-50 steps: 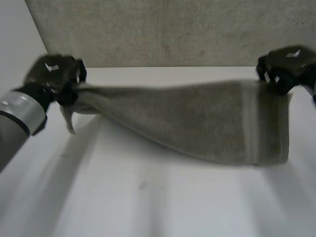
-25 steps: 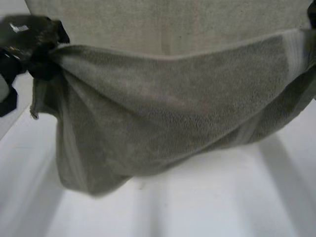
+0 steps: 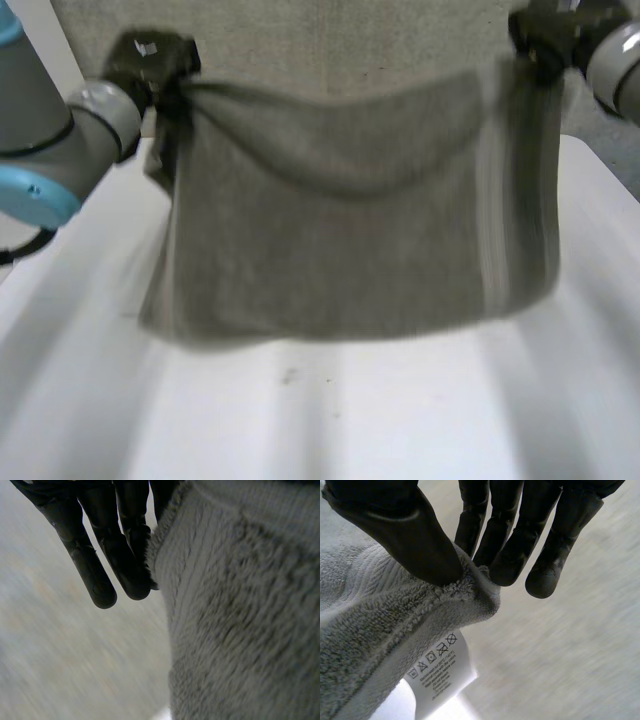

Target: Fold the towel.

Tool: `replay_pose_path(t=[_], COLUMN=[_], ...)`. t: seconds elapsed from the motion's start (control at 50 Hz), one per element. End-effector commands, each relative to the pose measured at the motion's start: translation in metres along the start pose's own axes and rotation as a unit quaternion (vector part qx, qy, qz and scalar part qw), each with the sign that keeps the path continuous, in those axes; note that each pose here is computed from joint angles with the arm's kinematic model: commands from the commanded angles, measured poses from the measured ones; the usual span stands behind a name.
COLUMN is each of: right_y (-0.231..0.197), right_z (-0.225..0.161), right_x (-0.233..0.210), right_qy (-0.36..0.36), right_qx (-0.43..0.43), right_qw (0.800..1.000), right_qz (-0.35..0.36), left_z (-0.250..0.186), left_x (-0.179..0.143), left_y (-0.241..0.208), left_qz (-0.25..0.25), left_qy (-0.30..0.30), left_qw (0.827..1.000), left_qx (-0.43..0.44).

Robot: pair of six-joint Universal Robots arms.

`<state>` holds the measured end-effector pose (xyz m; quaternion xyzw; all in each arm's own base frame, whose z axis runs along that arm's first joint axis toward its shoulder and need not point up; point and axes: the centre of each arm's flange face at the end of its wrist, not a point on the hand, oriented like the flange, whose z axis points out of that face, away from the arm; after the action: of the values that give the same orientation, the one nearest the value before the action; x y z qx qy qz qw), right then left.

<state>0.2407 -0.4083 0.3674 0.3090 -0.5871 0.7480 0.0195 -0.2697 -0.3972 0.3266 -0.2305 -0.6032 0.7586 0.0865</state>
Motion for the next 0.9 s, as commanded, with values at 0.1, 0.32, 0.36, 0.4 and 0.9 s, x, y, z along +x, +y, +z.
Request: replay_pose_path(t=[0.1, 0.32, 0.36, 0.4, 0.9], right_y=[-0.034, 0.059, 0.075, 0.091, 0.154], right_z=[-0.007, -0.052, -0.058, -0.067, -0.128], right_x=[0.017, -0.058, -0.068, -0.079, -0.091], right_qy=[0.019, -0.171, -0.183, -0.196, -0.198], right_qx=[0.055, -0.128, -0.150, -0.169, -0.238], right_qw=[0.997, 0.975, 0.969, 0.964, 0.949], right_qz=[0.053, 0.068, 0.066, 0.063, 0.056], left_z=[0.004, -0.048, -0.066, -0.074, -0.122], left_x=[-0.022, 0.023, 0.035, 0.039, 0.053], left_y=[-0.062, 0.075, 0.109, 0.123, 0.178], left_qz=[-0.067, -0.087, -0.060, -0.040, 0.051], left_qy=[-0.039, 0.028, 0.050, 0.057, 0.080], left_qw=[0.989, 0.988, 0.984, 0.982, 0.968], left_qx=[0.126, -0.121, -0.161, -0.175, -0.233])
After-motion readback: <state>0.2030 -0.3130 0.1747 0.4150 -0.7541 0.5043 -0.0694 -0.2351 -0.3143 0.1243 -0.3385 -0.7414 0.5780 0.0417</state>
